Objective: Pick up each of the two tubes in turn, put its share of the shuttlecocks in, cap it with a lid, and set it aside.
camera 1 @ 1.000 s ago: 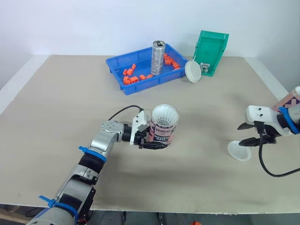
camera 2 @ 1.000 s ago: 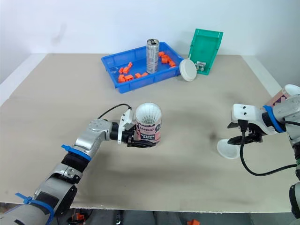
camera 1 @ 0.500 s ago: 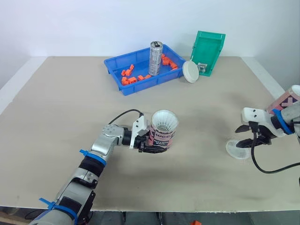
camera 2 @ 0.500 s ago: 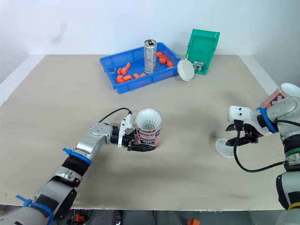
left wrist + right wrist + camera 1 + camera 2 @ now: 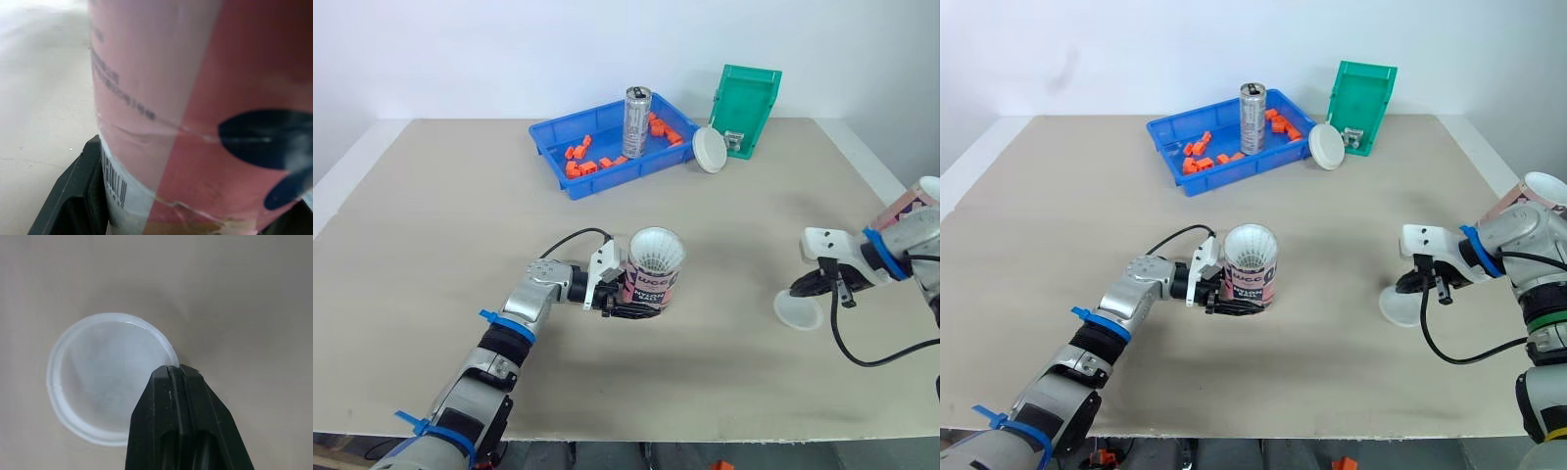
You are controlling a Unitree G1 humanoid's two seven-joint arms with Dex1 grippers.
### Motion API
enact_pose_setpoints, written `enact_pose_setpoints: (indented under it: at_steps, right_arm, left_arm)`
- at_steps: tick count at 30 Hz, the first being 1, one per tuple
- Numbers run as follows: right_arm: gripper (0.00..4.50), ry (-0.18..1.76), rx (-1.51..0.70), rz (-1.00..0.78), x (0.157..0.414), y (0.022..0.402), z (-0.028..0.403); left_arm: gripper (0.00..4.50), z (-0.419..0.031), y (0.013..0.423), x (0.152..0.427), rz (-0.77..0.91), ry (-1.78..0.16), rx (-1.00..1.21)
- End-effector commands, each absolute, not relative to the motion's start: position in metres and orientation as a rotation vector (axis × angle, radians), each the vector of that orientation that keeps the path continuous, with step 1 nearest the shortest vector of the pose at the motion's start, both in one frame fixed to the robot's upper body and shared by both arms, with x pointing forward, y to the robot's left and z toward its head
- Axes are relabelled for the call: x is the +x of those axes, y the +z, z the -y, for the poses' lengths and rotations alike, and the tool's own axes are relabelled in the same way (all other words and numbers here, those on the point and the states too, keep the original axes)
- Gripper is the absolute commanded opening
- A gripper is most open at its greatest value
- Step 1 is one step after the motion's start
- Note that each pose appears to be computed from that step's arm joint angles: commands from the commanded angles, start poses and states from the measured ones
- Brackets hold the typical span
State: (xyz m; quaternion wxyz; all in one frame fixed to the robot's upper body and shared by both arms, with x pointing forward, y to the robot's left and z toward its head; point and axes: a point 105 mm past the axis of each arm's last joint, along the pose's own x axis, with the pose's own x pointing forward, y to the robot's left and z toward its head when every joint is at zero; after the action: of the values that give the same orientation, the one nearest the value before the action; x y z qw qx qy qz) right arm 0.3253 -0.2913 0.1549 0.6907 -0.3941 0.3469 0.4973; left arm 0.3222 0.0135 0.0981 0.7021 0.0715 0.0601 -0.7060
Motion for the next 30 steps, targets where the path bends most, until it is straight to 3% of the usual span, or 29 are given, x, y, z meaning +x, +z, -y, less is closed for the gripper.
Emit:
enact_pose_setpoints:
  at_steps: [1,6,12,30]
  right_arm:
    - [0.04,1.126,-0.95,-0.566,0.333,0.209,0.266]
    - [0.04,1.235,-1.025,-0.244,0.326,0.272,0.203]
    - [0.04,1.484,-1.114,0.092,0.29,0.322,0.119]
    - [0.04,1.672,-1.333,0.206,0.283,0.316,0.07]
  left_arm:
    - [2.9,-0.019,0.08,0.319,-0.227,-1.572,0.188]
    - [2.9,-0.021,0.08,0.319,-0.245,-1.595,0.212]
    - [2.9,-0.026,0.079,0.319,-0.322,-1.637,0.252]
    - [2.9,-0.033,0.079,0.326,-0.337,-1.617,0.303]
